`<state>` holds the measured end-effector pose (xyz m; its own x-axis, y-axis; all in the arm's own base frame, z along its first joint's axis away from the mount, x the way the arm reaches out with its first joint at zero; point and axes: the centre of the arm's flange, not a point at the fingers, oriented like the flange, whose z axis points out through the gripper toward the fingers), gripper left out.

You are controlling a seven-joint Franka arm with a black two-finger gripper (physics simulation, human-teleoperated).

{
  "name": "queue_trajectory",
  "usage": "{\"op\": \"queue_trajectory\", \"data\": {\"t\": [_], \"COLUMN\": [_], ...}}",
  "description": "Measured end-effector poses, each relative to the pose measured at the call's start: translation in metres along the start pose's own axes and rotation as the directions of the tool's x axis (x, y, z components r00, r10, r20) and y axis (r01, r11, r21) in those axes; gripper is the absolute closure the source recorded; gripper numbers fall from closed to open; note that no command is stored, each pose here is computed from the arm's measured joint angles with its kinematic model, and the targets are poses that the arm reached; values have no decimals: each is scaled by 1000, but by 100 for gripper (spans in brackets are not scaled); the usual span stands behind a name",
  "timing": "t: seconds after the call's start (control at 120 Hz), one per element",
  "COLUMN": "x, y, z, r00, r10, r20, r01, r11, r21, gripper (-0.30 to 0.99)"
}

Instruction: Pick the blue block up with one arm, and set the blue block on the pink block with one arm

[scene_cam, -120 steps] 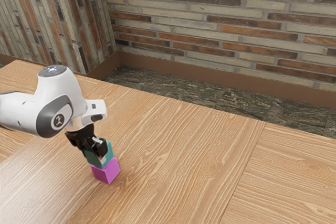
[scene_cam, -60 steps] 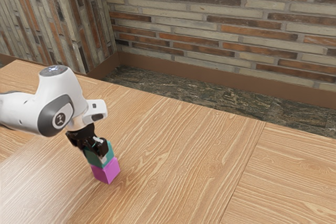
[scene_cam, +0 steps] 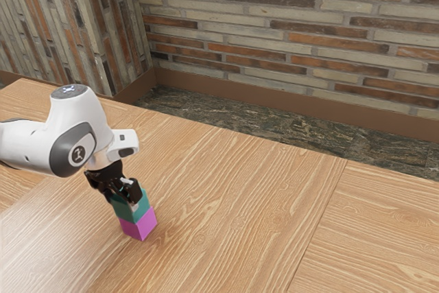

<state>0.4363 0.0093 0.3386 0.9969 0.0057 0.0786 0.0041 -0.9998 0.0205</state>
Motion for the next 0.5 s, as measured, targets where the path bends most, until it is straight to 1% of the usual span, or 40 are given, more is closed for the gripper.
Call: {"op": "queue_trajectory", "data": {"t": [0.142, 0.208, 0.25, 0.267, 0.283, 0.308, 0.325, 0.342, 0.358, 0.383, 0.417, 0.5], "x": [1, 10, 25, 34, 47, 75, 87, 93, 96, 97, 96, 90], "y": [0, 2, 4, 6, 9, 14, 17, 20, 22, 23, 24, 27], "z": [-2, -16, -46, -65, -93, -160, -200, -232, -254, -274, -288, -293], "r00": [1000, 999, 995, 990, 982, 958, 943, 931, 926, 924, 931, 953], "r10": [9, 18, 29, 36, 44, 61, 76, 88, 97, 106, 114, 126], "r20": [-5, -37, -100, -136, -183, -278, -325, -353, -366, -366, -347, -274], "r01": [-9, -18, -28, -34, -40, -54, -65, -74, -80, -87, -93, -109], "r11": [1000, 1000, 1000, 999, 999, 998, 997, 996, 995, 994, 993, 991], "r21": [0, 4, 14, 19, 24, 33, 43, 53, 61, 69, 75, 77], "gripper": [7, 5, 4, 4, 4, 3, 3, 3, 2, 2, 2, 1]}}
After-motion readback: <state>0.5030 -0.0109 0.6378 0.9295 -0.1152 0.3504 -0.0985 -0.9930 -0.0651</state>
